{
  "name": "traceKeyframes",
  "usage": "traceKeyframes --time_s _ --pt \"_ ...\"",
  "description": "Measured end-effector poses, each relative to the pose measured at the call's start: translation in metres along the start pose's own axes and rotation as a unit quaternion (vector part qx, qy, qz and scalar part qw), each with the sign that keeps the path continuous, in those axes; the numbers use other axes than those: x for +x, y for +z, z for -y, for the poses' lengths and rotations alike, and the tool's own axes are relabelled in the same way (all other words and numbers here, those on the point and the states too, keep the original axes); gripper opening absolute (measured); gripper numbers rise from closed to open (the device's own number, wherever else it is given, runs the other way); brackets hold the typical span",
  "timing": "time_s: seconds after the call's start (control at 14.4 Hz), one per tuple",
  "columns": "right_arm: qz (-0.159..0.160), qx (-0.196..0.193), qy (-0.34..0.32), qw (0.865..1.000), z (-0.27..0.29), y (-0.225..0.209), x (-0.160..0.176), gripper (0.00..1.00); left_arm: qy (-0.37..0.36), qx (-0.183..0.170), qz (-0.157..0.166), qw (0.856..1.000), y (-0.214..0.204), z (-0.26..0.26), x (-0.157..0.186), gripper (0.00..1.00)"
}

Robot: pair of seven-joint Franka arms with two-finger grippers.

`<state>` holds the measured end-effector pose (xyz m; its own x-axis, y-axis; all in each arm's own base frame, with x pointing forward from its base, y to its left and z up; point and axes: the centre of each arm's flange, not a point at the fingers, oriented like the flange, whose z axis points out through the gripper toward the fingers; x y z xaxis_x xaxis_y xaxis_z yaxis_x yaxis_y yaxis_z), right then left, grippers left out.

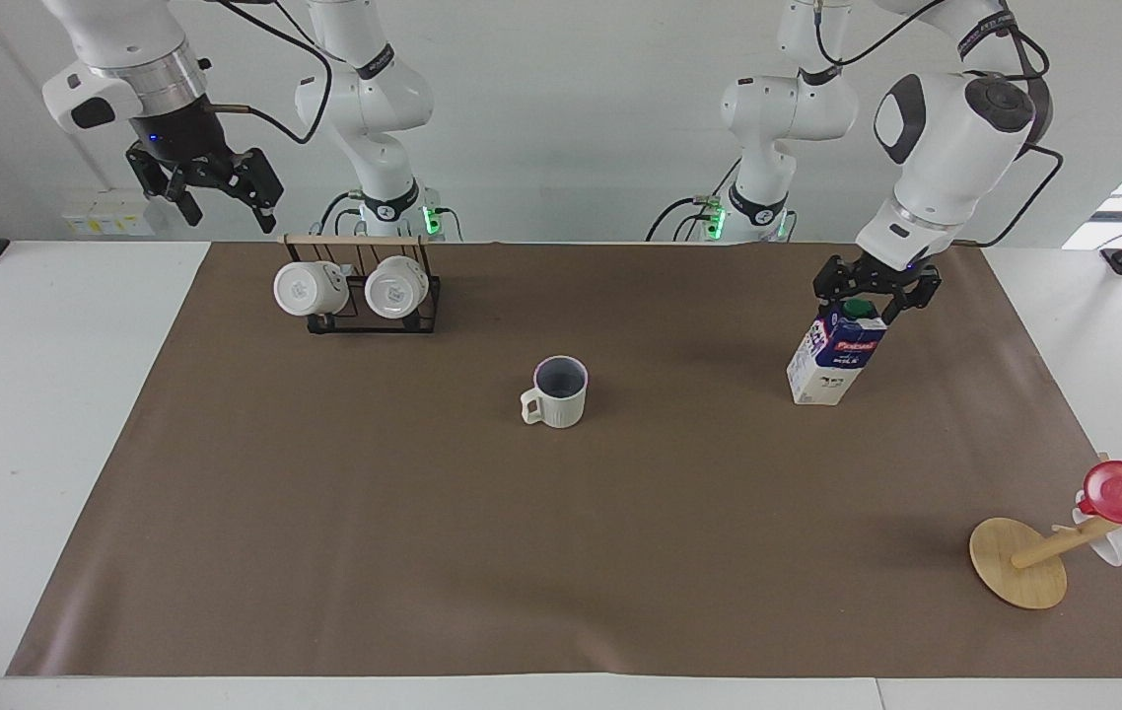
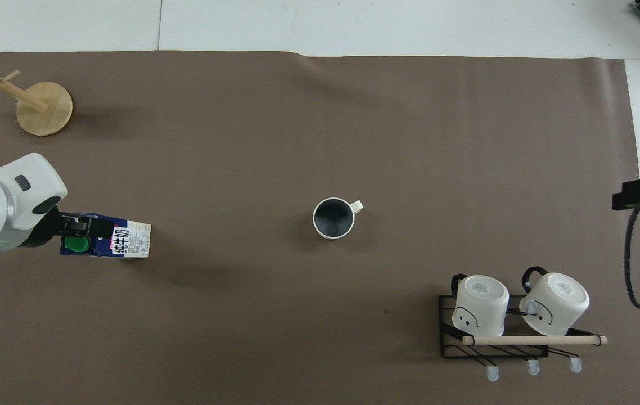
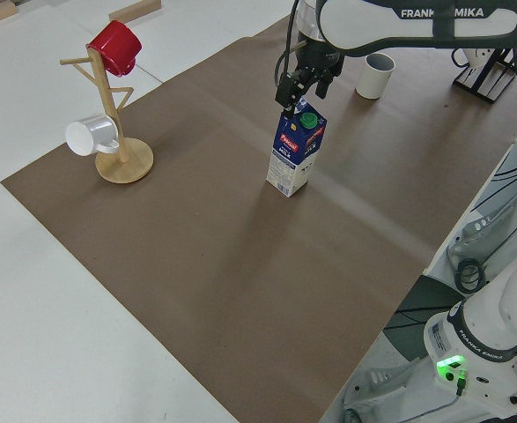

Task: Place cup and milk on table
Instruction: 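Grasp the blue milk carton with the left gripper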

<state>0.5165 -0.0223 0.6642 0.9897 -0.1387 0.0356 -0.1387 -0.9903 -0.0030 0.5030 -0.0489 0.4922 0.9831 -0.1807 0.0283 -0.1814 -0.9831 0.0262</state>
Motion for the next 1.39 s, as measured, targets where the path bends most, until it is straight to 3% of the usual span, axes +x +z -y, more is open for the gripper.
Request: traceKeyframes --time_s 0.21,1.39 --pt "-0.004 -0.016 -0.007 1.0 0.005 -0.01 -0.002 1.0 0.012 0.013 0.001 1.0 0.0 -0.002 0.0 1.0" --pt "-0.008 -0.015 -0.01 1.0 0.008 -0.02 -0.004 1.0 0.036 0.012 -0.006 0.999 0.023 0.001 -0.022 1.0"
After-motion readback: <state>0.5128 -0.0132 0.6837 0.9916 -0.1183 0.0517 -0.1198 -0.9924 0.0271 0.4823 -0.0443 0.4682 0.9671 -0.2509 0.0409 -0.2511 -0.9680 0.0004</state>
